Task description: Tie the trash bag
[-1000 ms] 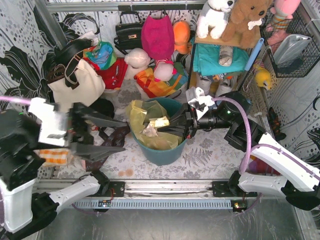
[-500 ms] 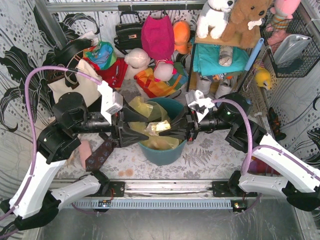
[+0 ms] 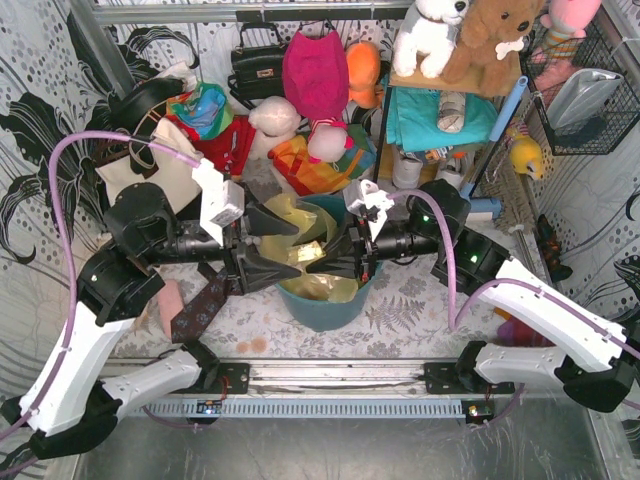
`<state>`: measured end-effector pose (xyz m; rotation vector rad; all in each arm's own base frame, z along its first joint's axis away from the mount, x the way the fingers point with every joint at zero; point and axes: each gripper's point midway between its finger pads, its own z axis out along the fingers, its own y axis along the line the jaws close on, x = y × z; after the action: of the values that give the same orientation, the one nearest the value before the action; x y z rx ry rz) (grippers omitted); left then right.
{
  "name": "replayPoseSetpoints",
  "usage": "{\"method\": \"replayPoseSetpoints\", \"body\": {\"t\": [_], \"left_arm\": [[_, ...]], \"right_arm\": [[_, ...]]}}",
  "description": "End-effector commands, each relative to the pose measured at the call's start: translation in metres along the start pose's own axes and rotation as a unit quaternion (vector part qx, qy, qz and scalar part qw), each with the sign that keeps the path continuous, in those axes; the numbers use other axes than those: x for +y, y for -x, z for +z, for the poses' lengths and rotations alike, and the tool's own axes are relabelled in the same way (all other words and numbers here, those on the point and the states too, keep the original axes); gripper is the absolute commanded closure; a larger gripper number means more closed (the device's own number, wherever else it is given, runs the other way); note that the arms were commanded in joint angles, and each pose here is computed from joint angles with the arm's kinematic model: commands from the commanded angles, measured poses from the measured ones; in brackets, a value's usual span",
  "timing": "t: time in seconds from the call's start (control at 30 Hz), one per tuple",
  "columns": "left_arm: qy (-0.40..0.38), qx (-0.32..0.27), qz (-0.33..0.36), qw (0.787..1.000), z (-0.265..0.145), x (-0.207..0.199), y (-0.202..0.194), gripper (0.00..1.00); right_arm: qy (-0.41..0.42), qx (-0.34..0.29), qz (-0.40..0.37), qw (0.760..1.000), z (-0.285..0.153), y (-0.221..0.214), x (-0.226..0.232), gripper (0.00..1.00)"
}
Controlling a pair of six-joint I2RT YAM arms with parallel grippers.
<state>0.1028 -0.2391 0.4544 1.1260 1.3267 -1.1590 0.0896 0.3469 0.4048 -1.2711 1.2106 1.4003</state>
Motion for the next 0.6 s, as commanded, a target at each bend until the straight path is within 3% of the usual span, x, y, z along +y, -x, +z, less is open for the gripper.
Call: {"method": "replayPoseSetpoints", "body": {"t": [0.0, 0.23, 0.43, 0.57], "left_arm": [[-0.014, -0.008, 0.011, 1.0, 0.0071, 0.0026, 0.0018, 0.21], [-0.021, -0.015, 0.014, 1.0, 0.0078, 0.0005, 0.0061, 0.2], [-0.022, -0.011, 0.005, 1.0, 0.0111, 0.0034, 0.001, 0.28], [-0.021, -0.005, -0.002, 1.0, 0.0124, 0.0049, -0.0015, 0.26]], "right_arm": [[0.017, -0.021, -0.027, 0.999, 0.0031, 0.0206, 0.0046, 0.99], [0.02, -0.021, -0.02, 0.999, 0.0077, 0.0212, 0.0023, 0.99], [0.021, -0.022, -0.018, 0.999, 0.0084, 0.0246, 0.0032, 0.99], [0.021, -0.02, -0.019, 0.999, 0.0105, 0.0263, 0.0018, 0.99]]}}
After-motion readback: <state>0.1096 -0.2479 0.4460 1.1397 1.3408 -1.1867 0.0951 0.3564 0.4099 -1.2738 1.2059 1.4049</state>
